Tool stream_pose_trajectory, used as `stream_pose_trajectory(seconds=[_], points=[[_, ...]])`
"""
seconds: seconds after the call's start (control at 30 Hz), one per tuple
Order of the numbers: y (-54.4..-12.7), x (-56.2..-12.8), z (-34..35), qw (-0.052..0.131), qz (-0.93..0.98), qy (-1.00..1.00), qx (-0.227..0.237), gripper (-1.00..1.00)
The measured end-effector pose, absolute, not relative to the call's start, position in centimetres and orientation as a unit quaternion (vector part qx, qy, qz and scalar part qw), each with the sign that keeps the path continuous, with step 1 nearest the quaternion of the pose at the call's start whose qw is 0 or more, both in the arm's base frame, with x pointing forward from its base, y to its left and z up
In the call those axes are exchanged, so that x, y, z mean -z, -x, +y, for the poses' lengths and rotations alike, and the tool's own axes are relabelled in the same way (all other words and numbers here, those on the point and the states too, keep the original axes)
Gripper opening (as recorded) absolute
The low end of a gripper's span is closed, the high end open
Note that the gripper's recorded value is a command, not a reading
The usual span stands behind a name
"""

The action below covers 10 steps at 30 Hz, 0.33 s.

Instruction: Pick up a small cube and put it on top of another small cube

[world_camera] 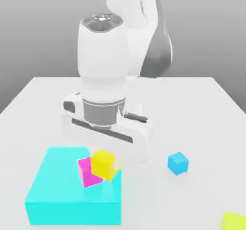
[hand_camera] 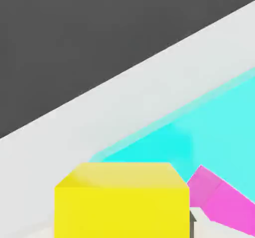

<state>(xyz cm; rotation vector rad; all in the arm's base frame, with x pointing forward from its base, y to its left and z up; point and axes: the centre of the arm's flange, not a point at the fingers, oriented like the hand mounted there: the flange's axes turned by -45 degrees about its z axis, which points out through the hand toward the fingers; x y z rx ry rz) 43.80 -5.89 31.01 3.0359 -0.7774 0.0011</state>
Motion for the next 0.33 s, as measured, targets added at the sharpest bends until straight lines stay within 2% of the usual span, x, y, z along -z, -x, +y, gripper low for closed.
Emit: stream_pose_trajectory(seconds=[0.1, 0.23, 0.27, 0.33], points=[[-41.3, -31.8, -7.8, 0.000, -0.251, -0.968, 0.000, -1.00], [-40.9, -27.1, -8.2, -0.001, -0.252, -0.968, 0.000, -1.00], [-40.8, -26.4, -8.2, -0.001, -0.252, -0.968, 0.000, 1.00], [-40.8, -26.4, -8.2, -0.001, -0.252, -0.968, 0.000, 1.00]])
